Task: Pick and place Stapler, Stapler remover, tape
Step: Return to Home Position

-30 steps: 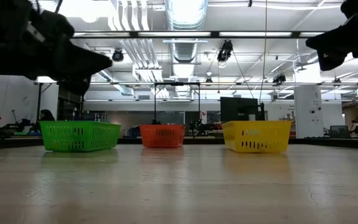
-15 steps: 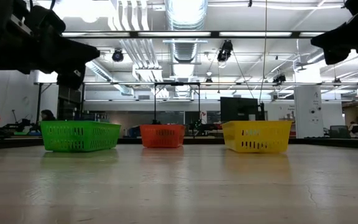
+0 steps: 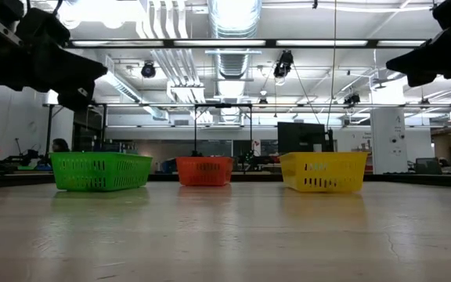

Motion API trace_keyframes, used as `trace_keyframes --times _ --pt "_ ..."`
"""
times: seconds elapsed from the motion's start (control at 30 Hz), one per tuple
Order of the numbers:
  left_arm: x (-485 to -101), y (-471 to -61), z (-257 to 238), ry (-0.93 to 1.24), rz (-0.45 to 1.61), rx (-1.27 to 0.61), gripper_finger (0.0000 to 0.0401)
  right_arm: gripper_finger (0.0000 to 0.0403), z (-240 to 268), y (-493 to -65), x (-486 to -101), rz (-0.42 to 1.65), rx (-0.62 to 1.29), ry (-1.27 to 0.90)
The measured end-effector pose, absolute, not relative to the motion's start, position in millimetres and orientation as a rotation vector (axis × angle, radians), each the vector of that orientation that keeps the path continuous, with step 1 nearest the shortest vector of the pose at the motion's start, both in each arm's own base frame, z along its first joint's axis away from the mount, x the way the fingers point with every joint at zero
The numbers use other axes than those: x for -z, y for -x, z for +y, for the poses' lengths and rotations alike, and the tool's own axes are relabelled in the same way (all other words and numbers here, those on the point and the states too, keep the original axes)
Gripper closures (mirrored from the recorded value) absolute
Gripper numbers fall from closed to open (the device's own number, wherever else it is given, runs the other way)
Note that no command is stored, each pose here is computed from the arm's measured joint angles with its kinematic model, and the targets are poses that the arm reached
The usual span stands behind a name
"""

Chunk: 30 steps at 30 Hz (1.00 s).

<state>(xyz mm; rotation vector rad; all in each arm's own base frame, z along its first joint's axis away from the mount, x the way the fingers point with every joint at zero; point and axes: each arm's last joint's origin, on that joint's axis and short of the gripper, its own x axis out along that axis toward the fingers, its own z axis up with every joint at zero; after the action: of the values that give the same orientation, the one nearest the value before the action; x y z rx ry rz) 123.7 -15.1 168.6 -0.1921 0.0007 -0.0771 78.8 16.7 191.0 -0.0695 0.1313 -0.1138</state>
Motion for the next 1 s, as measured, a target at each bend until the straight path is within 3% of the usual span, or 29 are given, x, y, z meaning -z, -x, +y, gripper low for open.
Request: trace_keyframes --times 0.17,0.43,1.0 --pt "-169 -115 -14 0.185 -0.002 0.074 0.0364 0.0394 14 -79 -189 0.134 0.226 0.076" --pt "-175 -103 -12 0.179 -0.075 0.062 0.0364 0.0394 15 -81 -183 0.149 0.223 0.108" --pt "-165 -100 -11 0.189 0.01 0.062 0.0364 0.0394 16 -84 -168 0.193 0.223 0.074"
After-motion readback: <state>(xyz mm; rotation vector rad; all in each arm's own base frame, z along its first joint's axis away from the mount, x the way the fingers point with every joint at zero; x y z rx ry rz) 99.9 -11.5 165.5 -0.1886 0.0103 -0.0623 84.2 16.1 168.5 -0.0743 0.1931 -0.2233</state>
